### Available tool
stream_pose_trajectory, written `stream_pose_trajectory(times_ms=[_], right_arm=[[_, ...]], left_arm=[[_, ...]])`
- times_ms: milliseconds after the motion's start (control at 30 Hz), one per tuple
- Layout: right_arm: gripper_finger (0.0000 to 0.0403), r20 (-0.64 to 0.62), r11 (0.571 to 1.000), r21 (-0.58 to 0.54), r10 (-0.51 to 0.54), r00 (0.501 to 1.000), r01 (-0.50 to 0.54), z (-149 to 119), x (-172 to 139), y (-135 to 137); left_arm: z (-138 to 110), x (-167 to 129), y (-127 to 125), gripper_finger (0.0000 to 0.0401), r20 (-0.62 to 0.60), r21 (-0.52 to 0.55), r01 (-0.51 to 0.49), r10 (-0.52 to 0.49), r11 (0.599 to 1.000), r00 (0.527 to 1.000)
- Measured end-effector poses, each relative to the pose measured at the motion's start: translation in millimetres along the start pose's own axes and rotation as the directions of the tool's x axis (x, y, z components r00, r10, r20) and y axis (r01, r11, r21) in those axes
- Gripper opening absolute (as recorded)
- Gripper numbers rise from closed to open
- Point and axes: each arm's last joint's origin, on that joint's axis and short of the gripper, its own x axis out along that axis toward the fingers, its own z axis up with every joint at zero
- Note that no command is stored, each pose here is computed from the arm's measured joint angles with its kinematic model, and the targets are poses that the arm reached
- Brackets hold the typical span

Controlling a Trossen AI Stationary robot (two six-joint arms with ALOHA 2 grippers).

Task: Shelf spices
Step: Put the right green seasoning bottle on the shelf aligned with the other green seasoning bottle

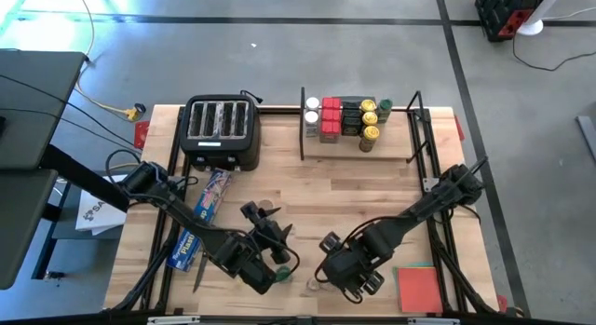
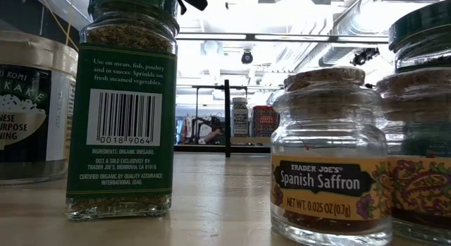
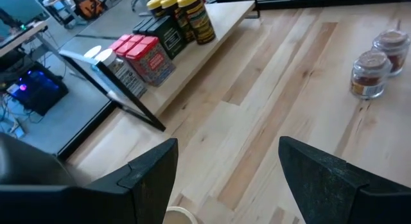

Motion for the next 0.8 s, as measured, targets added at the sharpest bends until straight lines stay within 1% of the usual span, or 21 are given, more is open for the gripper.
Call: stream_pose_trajectory(times_ms=[167, 333, 433, 500, 667, 800], right_arm=[[0.0232, -0.034, 1.000, -0.008, -0.007, 0.999, 0.007, 1.7, 11.8, 1.4], [0.0259, -0.062, 0.999, -0.050, -0.010, 0.998, 0.007, 3.4, 22.3, 4.1], [0.0273, -0.088, 0.998, -0.045, -0.040, 0.995, 0.037, 3.4, 28.5, 2.9], [0.0276, -0.116, 0.998, -0.037, -0.052, 0.992, 0.048, 2.5, 34.3, 1.7], [0.0274, -0.129, 0.998, -0.038, -0.049, 0.990, 0.044, 2.8, 40.6, 0.9], [0.0249, -0.131, 0.998, -0.037, -0.047, 0.990, 0.043, 2.8, 41.2, 0.9]], left_arm=[[0.2, 0.6, 0.2, 0.0266, 0.000, -0.007, -0.002, 0.002, 1.000, 1.000], [0.3, 0.7, 0.3, 0.0266, 0.000, -0.007, -0.002, 0.002, 1.000, 1.000], [0.4, 1.2, 0.4, 0.0266, -0.001, -0.009, -0.003, 0.003, 1.000, 1.000], [0.7, 2.0, 0.6, 0.0266, -0.002, -0.011, -0.004, 0.004, 1.000, 1.000], [1.0, 2.8, 0.8, 0.0266, -0.004, -0.013, -0.005, 0.005, 1.000, 1.000], [1.0, 2.8, 0.7, 0.0266, -0.006, -0.013, -0.003, 0.003, 1.000, 1.000]])
